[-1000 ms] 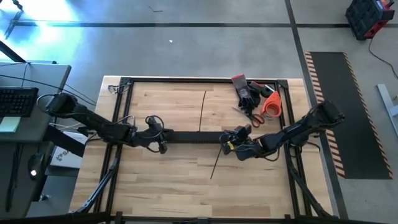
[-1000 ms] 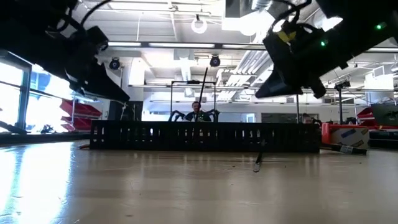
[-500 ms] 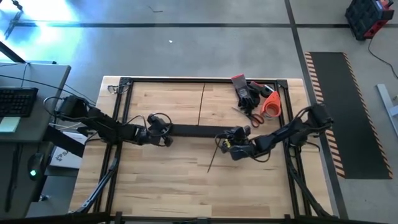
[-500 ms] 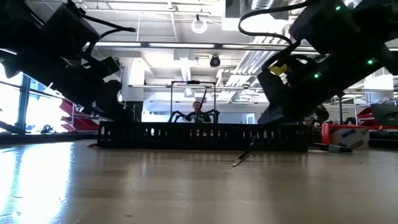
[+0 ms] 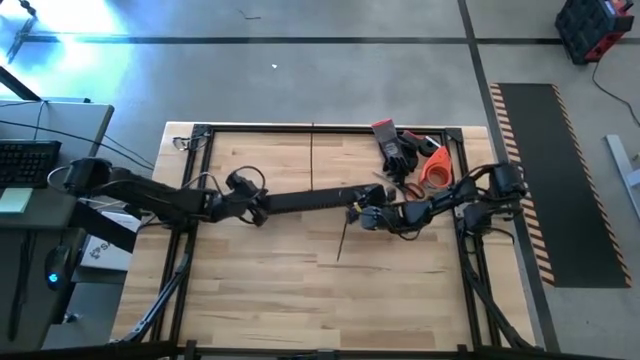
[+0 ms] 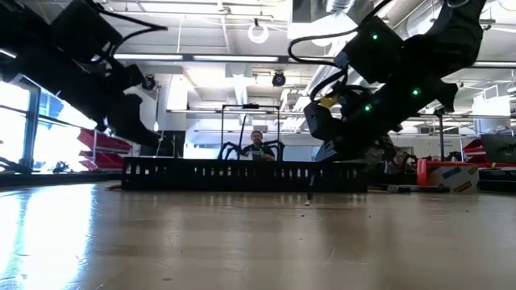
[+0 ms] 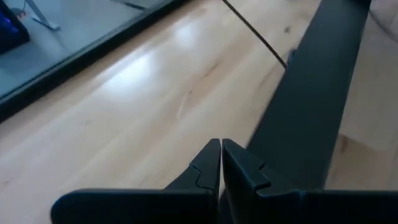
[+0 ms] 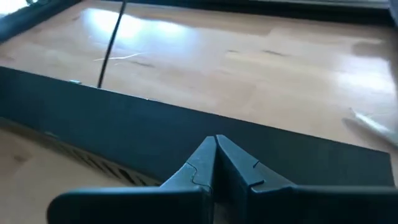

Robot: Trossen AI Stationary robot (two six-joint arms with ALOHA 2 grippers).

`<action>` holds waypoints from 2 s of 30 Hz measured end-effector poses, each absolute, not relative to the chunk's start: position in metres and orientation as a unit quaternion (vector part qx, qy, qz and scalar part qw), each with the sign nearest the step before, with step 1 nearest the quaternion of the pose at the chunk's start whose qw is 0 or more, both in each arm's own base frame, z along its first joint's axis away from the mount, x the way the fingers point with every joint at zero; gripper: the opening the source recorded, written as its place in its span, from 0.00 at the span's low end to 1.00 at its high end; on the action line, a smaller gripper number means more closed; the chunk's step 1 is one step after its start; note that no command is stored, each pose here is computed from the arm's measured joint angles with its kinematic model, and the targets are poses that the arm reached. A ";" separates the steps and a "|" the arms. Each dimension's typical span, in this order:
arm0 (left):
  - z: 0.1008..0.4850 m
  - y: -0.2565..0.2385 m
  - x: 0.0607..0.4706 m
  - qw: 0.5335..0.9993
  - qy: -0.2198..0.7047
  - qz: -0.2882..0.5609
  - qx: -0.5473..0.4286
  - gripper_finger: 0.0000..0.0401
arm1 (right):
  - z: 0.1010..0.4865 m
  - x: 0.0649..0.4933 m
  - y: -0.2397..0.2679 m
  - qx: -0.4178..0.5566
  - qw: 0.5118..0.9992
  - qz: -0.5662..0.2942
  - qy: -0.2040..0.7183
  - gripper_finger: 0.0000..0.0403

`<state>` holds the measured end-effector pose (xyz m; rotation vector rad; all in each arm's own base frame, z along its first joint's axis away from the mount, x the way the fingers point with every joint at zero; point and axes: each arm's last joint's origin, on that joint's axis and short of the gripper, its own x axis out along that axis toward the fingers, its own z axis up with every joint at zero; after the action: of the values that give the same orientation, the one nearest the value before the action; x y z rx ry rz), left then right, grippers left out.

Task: Ziptie cables
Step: Move the black cable duct to the top center of the table, then return to Home Position

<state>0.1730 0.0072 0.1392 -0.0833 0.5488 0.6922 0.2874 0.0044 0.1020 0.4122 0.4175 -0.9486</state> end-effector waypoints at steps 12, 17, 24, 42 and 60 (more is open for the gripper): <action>0.181 0.002 0.154 0.953 0.177 0.237 -0.058 0.00 | 0.165 0.276 0.013 0.141 0.910 -0.340 0.192 0.00; 0.186 -0.008 0.150 0.962 0.158 0.209 -0.076 0.00 | 0.202 0.235 0.016 0.146 0.937 -0.236 0.214 0.04; 0.184 -0.011 0.147 0.956 0.161 0.233 -0.079 0.00 | 0.205 0.165 0.006 0.178 0.960 -0.134 0.168 0.06; 0.142 0.011 0.134 0.955 0.117 0.236 -0.132 0.00 | 0.161 0.120 -0.014 0.200 0.979 -0.004 0.037 0.04; 0.150 0.015 0.109 0.986 0.089 0.107 -0.093 0.00 | 0.160 0.120 -0.014 0.199 0.979 -0.002 0.045 0.04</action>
<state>0.1086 0.0152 0.1504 -0.1868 0.1781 0.2151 0.1197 -0.0142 0.1599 0.4017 0.0896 -0.0045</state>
